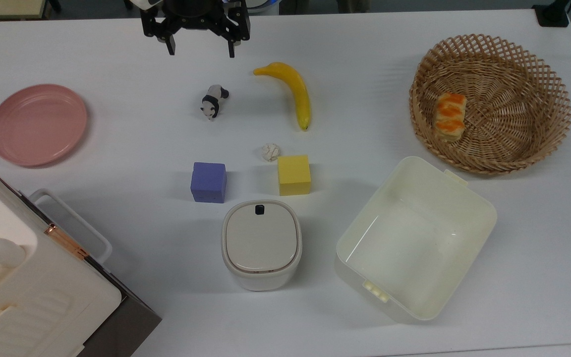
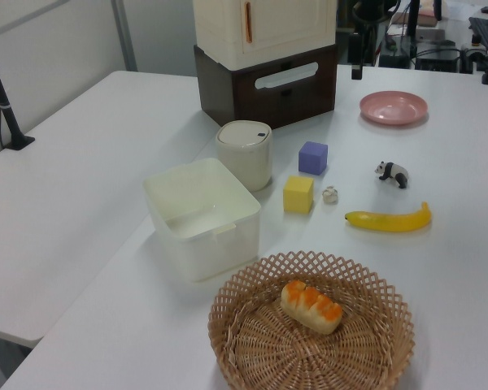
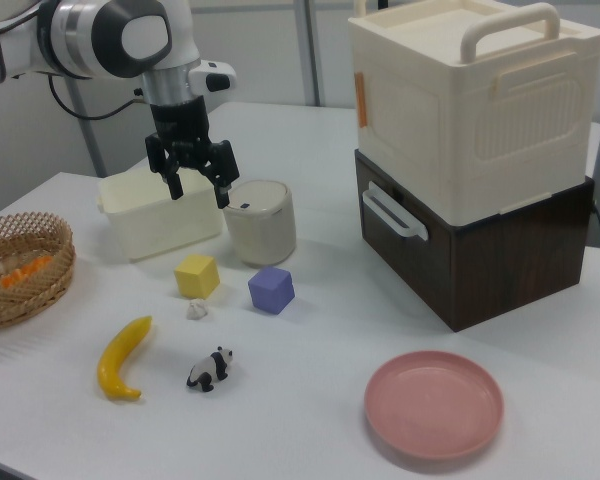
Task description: Open the trash can
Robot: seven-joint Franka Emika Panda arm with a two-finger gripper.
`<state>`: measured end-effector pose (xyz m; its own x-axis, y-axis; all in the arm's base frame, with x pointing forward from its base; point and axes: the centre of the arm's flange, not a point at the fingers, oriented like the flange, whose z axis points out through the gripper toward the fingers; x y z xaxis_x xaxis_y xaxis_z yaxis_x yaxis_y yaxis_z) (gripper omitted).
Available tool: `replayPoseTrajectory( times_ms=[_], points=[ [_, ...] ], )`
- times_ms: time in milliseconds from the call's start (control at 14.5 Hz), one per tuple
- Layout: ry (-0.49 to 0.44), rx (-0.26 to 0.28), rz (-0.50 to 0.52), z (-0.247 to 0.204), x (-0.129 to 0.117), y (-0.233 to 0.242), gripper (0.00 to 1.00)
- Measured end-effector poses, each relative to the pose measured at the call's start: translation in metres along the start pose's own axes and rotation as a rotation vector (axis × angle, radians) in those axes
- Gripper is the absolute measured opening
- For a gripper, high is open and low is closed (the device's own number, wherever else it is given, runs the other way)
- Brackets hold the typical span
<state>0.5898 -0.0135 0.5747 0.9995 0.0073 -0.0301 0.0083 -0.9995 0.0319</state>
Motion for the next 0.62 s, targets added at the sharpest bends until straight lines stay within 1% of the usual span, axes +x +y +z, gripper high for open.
replayPoseTrajectory(
  times_ms=[619],
  points=[
    [-0.010, 0.000, 0.001, 0.0057, 0.0024, 0.0004, 1.00]
  ],
)
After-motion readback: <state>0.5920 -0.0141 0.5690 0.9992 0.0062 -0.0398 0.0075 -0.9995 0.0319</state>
